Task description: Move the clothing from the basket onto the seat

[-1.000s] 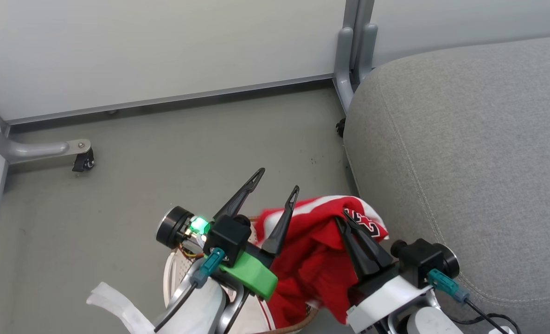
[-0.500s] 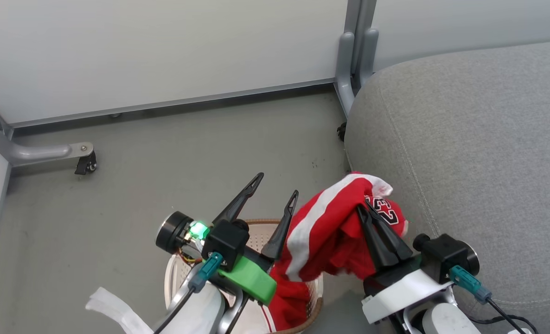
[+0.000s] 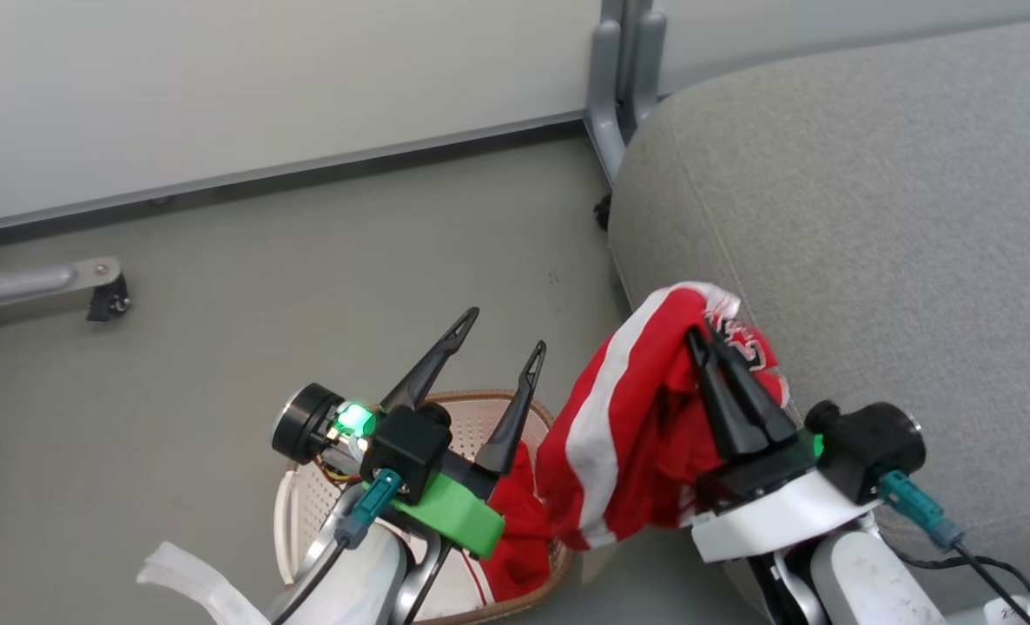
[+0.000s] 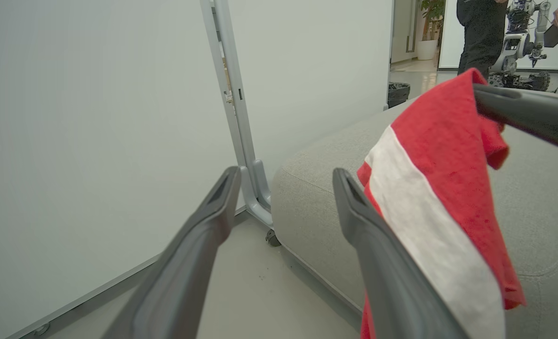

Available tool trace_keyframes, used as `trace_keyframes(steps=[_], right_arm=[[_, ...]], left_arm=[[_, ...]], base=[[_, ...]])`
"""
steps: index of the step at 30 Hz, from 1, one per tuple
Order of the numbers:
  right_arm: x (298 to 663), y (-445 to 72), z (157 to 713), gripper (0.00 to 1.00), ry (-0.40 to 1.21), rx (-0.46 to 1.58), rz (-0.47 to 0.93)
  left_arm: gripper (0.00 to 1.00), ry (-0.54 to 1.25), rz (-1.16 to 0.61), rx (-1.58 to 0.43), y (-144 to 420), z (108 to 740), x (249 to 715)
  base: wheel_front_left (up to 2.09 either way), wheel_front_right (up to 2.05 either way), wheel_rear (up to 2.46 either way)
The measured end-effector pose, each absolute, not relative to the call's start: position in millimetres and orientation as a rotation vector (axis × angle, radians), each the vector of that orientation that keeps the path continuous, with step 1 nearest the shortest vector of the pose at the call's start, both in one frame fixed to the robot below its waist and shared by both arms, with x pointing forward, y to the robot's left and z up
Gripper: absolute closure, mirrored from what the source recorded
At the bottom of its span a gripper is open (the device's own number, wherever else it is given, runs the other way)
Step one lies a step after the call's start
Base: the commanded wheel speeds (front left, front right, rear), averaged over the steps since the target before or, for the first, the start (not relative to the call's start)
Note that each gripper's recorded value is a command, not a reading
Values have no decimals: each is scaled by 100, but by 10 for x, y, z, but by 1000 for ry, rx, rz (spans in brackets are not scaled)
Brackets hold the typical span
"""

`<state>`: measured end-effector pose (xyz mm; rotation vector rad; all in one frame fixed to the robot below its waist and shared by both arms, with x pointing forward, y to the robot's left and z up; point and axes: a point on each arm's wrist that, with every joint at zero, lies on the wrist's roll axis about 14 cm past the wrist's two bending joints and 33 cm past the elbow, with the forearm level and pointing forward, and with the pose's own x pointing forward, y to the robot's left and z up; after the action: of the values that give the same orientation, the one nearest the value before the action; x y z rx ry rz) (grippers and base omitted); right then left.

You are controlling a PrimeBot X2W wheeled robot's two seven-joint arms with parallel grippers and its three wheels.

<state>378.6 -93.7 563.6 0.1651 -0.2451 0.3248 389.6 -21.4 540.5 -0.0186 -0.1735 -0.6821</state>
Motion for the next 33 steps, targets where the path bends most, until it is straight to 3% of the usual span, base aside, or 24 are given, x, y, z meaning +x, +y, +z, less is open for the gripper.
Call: trace_keyframes(steps=[13,26,33], right_arm=[[4079,-1861,5931,100,-359,110,67],[4770,-2968,6251,100,-479,-71,-154],[5221,-3476,6159,100,-455,-158,-226]], left_arm=[[0,-180,-846,-61,-652,5282,4077],[0,-150,-966,-108,-965,4849,4489],[0,-73,-964,-129,-925,4361,4696]], base=[[0,0,0],[0,0,0],[0,0,0]])
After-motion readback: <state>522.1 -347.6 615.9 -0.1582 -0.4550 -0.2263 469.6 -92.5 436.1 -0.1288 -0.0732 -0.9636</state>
